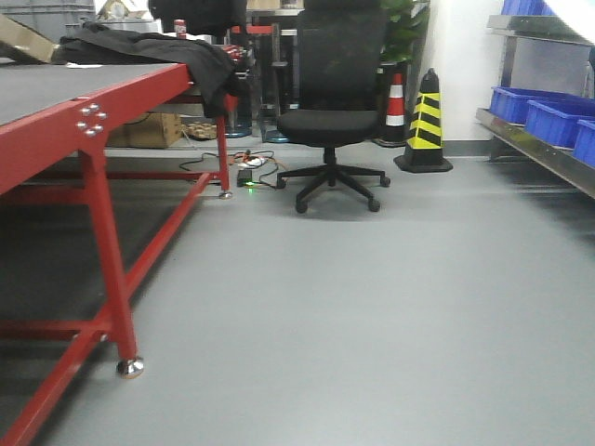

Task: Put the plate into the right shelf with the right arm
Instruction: 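Drive the base away from the table while holding the plate, then drive the base toward the steel shelf rack with blue bins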

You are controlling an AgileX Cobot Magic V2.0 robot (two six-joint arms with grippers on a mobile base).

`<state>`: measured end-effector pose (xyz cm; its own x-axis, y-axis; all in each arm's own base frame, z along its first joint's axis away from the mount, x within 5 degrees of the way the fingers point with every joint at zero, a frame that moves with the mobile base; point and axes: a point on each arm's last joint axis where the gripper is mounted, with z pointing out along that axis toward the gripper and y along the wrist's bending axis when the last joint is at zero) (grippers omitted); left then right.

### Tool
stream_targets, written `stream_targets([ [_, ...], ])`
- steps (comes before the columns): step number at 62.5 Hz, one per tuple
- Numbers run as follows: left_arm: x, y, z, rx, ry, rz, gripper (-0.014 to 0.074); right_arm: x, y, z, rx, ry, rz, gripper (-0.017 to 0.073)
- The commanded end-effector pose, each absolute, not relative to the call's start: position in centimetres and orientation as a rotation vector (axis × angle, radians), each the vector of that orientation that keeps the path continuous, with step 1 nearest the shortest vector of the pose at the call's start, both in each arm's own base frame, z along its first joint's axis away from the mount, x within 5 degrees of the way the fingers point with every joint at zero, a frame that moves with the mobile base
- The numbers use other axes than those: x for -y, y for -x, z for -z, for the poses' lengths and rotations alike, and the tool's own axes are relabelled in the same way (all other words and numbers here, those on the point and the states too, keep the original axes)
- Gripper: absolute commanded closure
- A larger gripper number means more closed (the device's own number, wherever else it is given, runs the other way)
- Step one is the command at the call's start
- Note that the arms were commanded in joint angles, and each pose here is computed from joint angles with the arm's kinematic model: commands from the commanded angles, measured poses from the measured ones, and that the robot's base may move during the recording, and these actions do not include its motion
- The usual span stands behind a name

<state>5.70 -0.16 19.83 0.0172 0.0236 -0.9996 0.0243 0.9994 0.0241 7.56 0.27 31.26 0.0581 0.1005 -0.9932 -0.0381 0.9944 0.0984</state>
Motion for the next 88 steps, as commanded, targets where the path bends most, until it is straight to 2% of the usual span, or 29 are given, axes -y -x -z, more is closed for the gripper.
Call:
stream_targets([
  [1,0.06,-5.62,-20.35,-1.465,-0.016,0.005,0.0722,-0.12,-7.39,-33.01,-1.396,-0.049,-0.085,0.0505],
  [88,0.06,-5.62,-20.35,-1.465,-0.016,0.005,0.0722,-0.12,-7.39,-33.01,-1.396,-0.049,-0.085,0.0505],
])
